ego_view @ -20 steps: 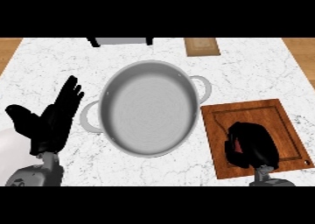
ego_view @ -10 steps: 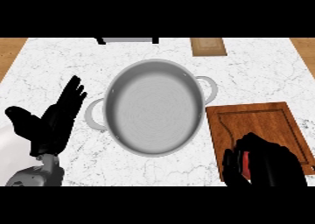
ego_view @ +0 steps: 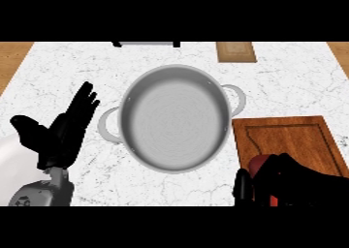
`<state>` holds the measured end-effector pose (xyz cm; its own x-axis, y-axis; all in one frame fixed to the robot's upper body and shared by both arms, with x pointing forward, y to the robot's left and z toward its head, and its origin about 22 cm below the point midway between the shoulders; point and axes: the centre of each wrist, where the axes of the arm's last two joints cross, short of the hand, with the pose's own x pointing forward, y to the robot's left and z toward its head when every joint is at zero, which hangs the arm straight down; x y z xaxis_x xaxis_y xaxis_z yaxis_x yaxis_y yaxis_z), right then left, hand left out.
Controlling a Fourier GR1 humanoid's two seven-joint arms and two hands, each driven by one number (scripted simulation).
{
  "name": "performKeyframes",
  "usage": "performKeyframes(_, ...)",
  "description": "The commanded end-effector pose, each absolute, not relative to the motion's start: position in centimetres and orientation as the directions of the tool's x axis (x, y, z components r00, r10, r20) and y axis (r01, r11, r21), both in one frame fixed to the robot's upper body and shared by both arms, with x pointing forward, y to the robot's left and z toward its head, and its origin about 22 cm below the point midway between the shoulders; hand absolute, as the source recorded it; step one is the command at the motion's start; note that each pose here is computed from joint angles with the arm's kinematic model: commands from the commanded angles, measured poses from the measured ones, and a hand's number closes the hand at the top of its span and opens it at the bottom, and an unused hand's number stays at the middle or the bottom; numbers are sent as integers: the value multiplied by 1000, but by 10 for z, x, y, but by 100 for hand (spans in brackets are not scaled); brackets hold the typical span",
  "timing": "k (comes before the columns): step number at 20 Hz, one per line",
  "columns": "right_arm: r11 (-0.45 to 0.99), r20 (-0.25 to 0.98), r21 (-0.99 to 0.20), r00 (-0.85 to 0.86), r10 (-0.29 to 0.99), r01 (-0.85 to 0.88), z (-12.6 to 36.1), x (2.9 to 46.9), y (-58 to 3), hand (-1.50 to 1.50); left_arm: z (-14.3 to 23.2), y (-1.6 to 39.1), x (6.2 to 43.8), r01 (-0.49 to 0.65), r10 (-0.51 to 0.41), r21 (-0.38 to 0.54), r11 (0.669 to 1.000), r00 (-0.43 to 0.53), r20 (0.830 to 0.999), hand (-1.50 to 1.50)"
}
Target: Pick the bell pepper from the cutting board and place it in the pot
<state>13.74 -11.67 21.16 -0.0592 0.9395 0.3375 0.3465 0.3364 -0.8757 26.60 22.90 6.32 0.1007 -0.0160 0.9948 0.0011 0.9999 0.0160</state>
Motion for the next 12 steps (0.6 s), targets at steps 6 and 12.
performKeyframes(6, 421, 420, -855, -73, 905, 303, 250, 173, -73, 150, 66, 227, 276, -2, -20, 20, 1000, 103, 994, 0)
performKeyframes(12, 446, 466, -846, -1, 885, 291, 274, 225, -52, 150, 55, 219, 263, 18, -19, 17, 1000, 96, 995, 0)
